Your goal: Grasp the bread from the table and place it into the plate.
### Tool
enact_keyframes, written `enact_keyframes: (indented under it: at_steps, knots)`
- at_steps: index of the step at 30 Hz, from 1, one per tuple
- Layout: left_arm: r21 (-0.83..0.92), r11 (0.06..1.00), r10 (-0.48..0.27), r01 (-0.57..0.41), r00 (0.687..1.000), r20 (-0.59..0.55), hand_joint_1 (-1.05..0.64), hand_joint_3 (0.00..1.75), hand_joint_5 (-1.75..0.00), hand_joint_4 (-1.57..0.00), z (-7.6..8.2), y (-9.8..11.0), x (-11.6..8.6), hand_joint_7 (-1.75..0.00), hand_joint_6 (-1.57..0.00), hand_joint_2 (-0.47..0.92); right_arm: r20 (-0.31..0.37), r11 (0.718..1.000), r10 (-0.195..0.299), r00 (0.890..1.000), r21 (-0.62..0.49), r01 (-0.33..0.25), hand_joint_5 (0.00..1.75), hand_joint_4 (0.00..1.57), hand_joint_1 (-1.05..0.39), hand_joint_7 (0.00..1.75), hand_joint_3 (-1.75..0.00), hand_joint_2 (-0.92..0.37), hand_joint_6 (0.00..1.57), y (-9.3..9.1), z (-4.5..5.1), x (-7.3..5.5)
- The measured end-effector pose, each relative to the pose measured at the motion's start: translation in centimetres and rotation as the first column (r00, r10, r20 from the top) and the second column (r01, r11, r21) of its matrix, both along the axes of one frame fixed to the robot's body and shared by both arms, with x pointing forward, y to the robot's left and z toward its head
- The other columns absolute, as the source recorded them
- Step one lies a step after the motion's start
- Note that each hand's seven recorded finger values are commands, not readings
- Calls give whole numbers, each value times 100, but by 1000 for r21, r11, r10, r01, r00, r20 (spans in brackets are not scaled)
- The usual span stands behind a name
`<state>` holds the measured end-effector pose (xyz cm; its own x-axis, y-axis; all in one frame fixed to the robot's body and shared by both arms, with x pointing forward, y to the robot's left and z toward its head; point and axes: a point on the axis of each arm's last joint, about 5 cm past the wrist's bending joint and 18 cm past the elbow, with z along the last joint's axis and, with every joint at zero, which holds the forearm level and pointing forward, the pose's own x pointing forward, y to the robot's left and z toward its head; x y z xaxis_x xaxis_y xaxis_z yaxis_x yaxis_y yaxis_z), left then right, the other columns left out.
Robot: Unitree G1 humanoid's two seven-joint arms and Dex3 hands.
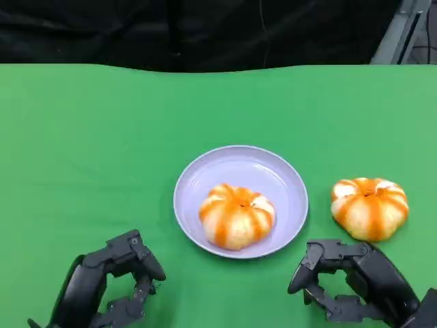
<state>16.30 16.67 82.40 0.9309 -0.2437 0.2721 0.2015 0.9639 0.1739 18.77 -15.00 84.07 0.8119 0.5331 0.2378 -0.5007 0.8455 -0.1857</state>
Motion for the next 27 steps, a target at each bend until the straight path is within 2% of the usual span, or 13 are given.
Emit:
enact_keyframes:
  at_steps: [27]
  knots:
    - [-2, 1000, -5, 5, 1000, 11, -7, 101, -161, -72, -2, 5, 9, -145, -72, 60, -2, 1000, -1, 1000, -4, 1, 159, 76, -12, 113, -80, -72, 84, -10, -10, 1]
